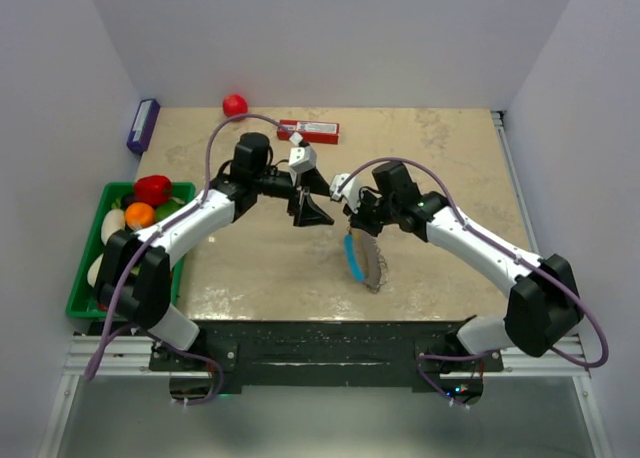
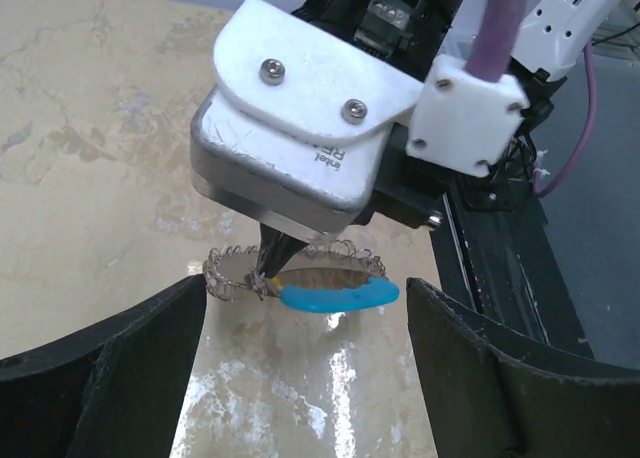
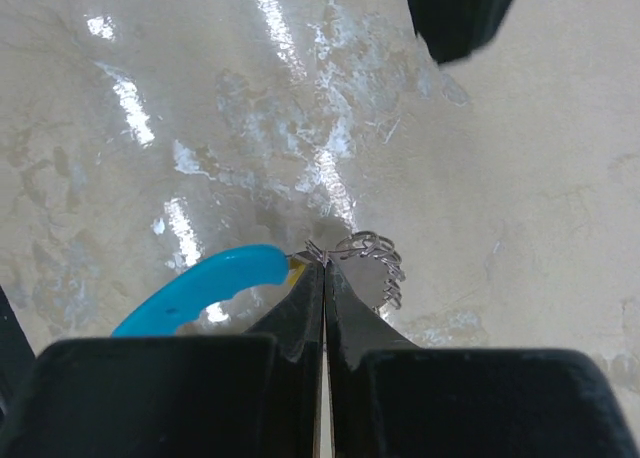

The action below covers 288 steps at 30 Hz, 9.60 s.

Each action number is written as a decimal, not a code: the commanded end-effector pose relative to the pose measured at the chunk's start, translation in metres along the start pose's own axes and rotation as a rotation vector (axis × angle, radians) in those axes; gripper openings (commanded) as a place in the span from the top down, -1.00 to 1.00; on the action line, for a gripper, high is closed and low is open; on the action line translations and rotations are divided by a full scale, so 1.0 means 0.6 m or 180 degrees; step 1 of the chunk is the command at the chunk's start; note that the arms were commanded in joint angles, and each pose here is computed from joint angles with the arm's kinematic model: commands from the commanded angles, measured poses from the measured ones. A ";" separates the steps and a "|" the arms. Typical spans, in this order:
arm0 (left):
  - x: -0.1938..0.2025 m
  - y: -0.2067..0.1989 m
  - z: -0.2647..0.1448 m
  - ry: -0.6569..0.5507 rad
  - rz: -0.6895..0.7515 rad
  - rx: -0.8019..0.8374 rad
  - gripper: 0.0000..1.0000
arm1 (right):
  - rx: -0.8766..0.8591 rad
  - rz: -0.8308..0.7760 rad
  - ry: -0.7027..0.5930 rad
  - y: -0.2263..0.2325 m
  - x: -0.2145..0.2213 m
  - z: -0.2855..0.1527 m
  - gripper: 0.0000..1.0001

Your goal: Remove the keys from the keyring

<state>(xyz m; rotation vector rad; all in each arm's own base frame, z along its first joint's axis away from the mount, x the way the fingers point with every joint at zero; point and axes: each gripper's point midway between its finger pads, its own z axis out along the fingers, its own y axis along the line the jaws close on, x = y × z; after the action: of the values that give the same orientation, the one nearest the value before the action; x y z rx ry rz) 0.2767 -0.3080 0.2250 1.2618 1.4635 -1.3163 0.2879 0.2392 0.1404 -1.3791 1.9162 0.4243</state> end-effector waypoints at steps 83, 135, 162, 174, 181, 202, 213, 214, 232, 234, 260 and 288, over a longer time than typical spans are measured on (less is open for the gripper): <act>0.029 0.029 0.128 0.0108 -0.0517 0.0137 0.68 | -0.0050 -0.0145 -0.0981 -0.022 -0.087 -0.115 1.00; 0.017 0.027 0.131 0.0105 -0.0457 0.0176 0.09 | 0.0152 -0.0088 -0.0952 -0.042 -0.069 -0.123 1.00; 0.021 0.015 0.136 0.0116 -0.0427 0.0277 0.75 | -0.0024 -0.0136 -0.1028 -0.022 -0.079 -0.132 1.00; 0.011 0.005 0.131 0.0073 -0.0386 0.0311 1.00 | 0.0229 -0.0132 -0.0908 -0.046 -0.070 -0.139 1.00; 0.006 0.002 0.122 0.0042 -0.0331 0.0199 1.00 | 0.0348 -0.0088 -0.0854 -0.062 -0.060 -0.157 1.00; -0.040 -0.007 0.103 -0.0067 -0.0093 0.0023 1.00 | 0.0238 0.0223 -0.0658 -0.048 -0.005 -0.118 1.00; -0.033 0.004 0.103 -0.0037 -0.0100 -0.0085 1.00 | 0.0046 0.0040 -0.0905 -0.028 -0.041 -0.139 1.00; -0.032 0.005 0.104 -0.0032 -0.0108 -0.0090 1.00 | 0.0030 0.0031 -0.0914 -0.026 -0.043 -0.139 1.00; -0.025 0.013 0.111 0.0011 -0.0148 -0.0124 1.00 | 0.0015 -0.0367 -0.0917 -0.006 -0.078 -0.141 1.00; -0.025 0.013 0.110 0.0015 -0.0152 -0.0129 1.00 | 0.0027 -0.0430 -0.0908 -0.004 -0.080 -0.140 1.00; -0.023 0.016 0.110 0.0029 -0.0157 -0.0168 1.00 | -0.0162 -0.0819 -0.0758 0.025 -0.072 -0.135 1.00; -0.031 0.010 0.111 0.0033 -0.0110 -0.0154 1.00 | -0.0818 -0.1152 -0.0280 0.094 -0.057 -0.118 0.61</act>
<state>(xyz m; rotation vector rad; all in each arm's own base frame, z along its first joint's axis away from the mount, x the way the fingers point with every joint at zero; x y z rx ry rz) 0.2656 -0.3683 0.1826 1.2023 1.7423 -1.3807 0.2476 0.2285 0.1929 -1.7188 1.6051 0.4253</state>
